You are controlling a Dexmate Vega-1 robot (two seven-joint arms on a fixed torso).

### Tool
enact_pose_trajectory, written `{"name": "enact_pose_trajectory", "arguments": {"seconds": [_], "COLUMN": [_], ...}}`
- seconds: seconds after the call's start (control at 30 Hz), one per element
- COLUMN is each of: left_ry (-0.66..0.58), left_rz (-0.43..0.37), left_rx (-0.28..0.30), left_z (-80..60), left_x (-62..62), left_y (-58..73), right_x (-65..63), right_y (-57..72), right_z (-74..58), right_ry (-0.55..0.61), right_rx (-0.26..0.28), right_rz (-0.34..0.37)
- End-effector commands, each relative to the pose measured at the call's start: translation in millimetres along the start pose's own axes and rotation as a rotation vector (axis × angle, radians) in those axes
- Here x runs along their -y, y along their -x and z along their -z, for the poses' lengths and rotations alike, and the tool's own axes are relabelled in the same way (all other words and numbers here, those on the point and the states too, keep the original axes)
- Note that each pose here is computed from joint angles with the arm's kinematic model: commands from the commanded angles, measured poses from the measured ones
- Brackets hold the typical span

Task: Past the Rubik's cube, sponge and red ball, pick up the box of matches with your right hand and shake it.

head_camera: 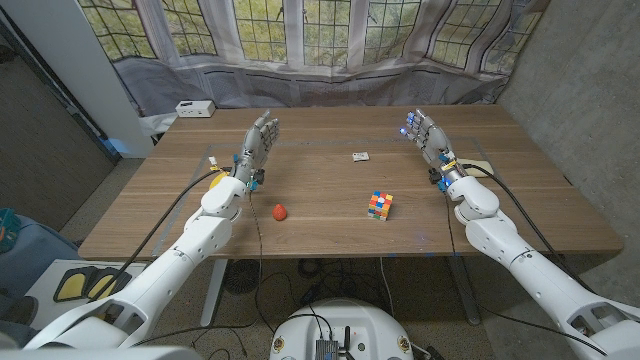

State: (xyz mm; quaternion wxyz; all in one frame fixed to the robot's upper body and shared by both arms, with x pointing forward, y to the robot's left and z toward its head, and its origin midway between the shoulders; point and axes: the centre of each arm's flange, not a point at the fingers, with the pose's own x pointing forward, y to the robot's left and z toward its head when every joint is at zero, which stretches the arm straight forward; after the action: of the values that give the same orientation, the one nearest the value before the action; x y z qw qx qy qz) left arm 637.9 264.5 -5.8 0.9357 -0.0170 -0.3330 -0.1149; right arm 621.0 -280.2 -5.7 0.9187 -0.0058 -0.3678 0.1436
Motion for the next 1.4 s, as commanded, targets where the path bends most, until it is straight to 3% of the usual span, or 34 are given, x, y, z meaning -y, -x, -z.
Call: {"name": "enact_pose_trajectory", "arguments": {"seconds": [0.03,0.33,0.6,1.4], "left_ry": [-0.024,-0.02,-0.022,-0.036], "left_rz": [0.026,0.037,0.037,0.064], "left_rx": [0.0,0.017,0.018,0.008], "left_z": [-5.4,-6.5,-6.2,-5.0], "left_x": [-2.3,-7.8,-9.6,-12.6], "left_y": [-5.7,-4.6,-3.7,-5.3], "right_x": [-6.2,-17.6,-24.0,-34.1], "right_y": [5.5,4.5,0.5,-14.0], "right_z": [-10.0,-22.3,-26.1,-41.2], "right_ry": [0.051,0.144,0.155,0.35], "right_rx": [0.014,0.027,0.046,0.052], "right_rz": [0.012,0.004,0.008,0.013]}}
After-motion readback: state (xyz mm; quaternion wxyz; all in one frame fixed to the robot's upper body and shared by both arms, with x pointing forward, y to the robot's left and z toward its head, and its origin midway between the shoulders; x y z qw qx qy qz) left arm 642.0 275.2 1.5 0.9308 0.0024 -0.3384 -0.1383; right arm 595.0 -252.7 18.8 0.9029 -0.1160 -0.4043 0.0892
